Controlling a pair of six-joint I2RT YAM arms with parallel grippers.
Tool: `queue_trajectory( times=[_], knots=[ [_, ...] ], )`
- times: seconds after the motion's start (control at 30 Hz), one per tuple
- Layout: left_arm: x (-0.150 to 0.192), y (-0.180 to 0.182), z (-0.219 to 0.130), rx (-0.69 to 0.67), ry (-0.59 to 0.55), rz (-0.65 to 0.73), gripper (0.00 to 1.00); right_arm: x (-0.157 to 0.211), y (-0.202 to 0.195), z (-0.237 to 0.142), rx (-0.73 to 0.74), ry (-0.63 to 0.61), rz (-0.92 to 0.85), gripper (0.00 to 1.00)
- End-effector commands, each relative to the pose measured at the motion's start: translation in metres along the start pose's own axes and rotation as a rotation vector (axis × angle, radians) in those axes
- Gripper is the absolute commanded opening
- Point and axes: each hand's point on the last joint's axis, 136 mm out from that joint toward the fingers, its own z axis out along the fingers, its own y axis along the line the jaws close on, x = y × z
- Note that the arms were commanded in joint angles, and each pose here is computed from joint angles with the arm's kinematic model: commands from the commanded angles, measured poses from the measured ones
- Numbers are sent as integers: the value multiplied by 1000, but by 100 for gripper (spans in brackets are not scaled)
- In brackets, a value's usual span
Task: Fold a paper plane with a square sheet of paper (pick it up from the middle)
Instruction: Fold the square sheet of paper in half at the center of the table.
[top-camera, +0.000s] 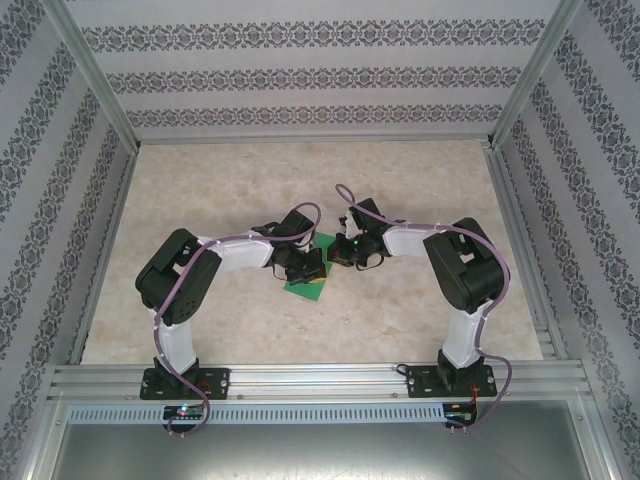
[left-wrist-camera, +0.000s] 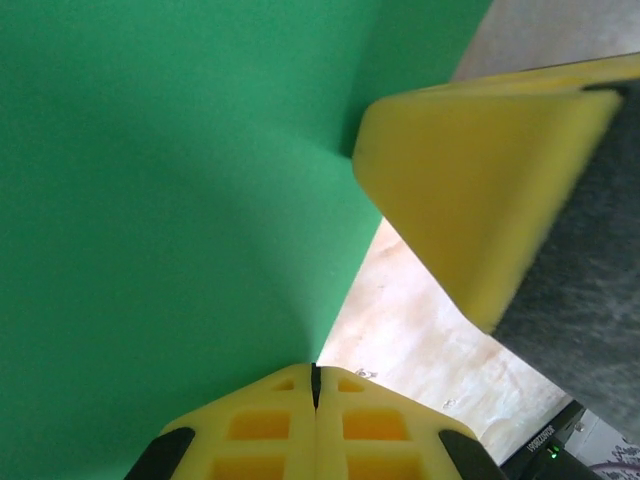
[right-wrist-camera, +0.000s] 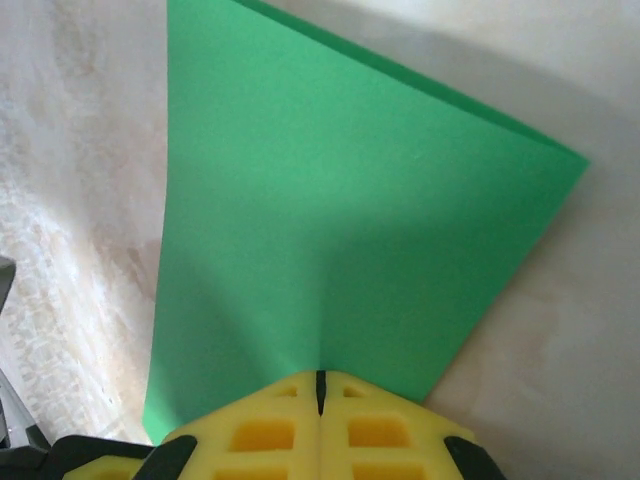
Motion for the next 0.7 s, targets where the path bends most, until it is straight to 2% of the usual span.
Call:
queue_trajectory(
  times=[0.0,0.33,0.67],
  knots=[
    [0,5,7,-34,-3,-20,0,4,4,-1,-19,15,-49,0],
    [16,39,10,-159,47,-71,0,-15,-24,3,64,1,-38,0],
    [38,66,13,-225,112,-124,0,-78,-56,-14,73,-108,44,0]
  ],
)
